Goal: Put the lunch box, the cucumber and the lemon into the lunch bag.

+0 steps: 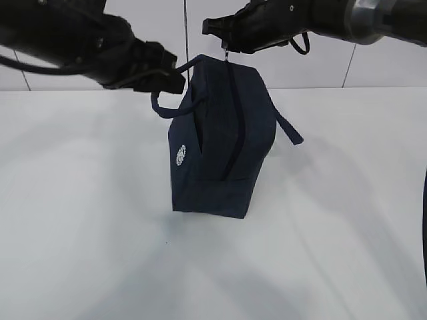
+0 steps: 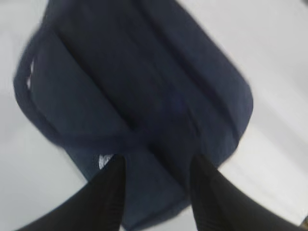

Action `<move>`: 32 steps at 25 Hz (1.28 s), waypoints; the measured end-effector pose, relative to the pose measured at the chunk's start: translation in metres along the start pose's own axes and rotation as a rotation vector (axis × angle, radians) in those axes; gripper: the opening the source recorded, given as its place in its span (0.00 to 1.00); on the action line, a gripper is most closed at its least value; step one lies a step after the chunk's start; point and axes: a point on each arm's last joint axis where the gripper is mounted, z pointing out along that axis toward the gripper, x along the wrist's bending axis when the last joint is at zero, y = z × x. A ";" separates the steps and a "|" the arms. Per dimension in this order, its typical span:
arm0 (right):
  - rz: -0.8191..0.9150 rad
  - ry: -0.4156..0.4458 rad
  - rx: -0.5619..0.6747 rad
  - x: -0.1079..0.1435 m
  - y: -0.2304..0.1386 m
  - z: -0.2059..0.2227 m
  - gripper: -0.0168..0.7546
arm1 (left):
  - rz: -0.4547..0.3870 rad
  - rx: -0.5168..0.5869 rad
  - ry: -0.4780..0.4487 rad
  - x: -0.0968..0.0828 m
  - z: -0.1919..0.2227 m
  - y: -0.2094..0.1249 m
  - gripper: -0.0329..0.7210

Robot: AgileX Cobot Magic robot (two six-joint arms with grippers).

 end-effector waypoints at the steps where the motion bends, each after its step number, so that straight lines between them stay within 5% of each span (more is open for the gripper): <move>1: 0.002 0.001 0.000 0.000 0.000 0.000 0.03 | -0.003 -0.002 -0.005 0.000 0.002 0.006 0.47; 7: 0.011 0.002 0.017 0.000 -0.001 0.000 0.03 | -0.008 0.026 -0.032 0.005 0.035 0.032 0.47; 20: 0.010 0.002 0.024 0.000 -0.001 0.000 0.03 | -0.078 0.129 -0.056 0.016 0.086 0.024 0.46; 27: 0.014 0.001 0.042 0.000 -0.003 -0.001 0.03 | -0.059 0.188 -0.055 0.018 0.091 0.016 0.07; 32: 0.015 -0.003 0.066 0.000 -0.005 -0.001 0.03 | 0.014 0.226 -0.068 0.017 0.090 0.013 0.04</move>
